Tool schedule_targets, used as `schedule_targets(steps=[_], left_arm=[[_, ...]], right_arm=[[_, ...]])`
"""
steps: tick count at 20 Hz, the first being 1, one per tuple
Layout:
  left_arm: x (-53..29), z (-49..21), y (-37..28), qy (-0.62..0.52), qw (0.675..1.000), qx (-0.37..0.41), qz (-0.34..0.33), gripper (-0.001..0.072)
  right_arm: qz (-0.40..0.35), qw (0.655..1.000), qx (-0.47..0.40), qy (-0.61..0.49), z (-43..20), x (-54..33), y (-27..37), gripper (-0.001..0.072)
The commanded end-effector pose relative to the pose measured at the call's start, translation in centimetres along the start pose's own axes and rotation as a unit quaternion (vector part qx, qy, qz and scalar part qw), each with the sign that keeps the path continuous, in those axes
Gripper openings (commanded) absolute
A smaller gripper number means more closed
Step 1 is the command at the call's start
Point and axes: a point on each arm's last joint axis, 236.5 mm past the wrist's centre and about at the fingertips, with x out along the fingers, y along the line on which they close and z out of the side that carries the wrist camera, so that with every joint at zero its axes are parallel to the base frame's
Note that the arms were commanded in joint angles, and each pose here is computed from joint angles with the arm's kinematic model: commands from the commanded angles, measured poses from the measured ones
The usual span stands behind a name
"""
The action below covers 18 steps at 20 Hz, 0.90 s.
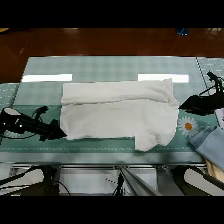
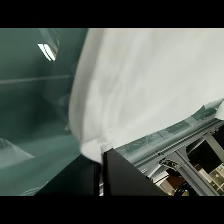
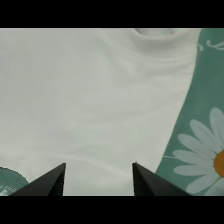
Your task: Fold the shirts.
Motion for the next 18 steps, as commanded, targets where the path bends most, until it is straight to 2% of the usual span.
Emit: schedule_targets(steps=[1,3,9,18], left_arm=[[0.5,0.7,-0.1,-0.007,1.000,-0.007,-0.005,0.0023],[0.3,0.8,0.0,-0.011,1.000,-0.011,-0.007,0.0022],[0.3,0.8,-0.1,-0.012,1.000,-0.009,-0.009,0.0022],[0.3,0.4,-0.6,-0.005,1.000,-0.007,-0.018,0.0023]], right_arm=[[-0.034,0.999,-0.010,0.003,-0.6,-0.7,-1.2,0.0515],[-0.085,0.996,0.010,0.008,-1.5,-1.1,-3.8,0.0515],[0.022,0.994,0.079,0.078,-8.6,4.8,-1.8,0.0523],[0.031,0.989,0.127,0.063,-10.3,8.5,-2.4,0.0522]])
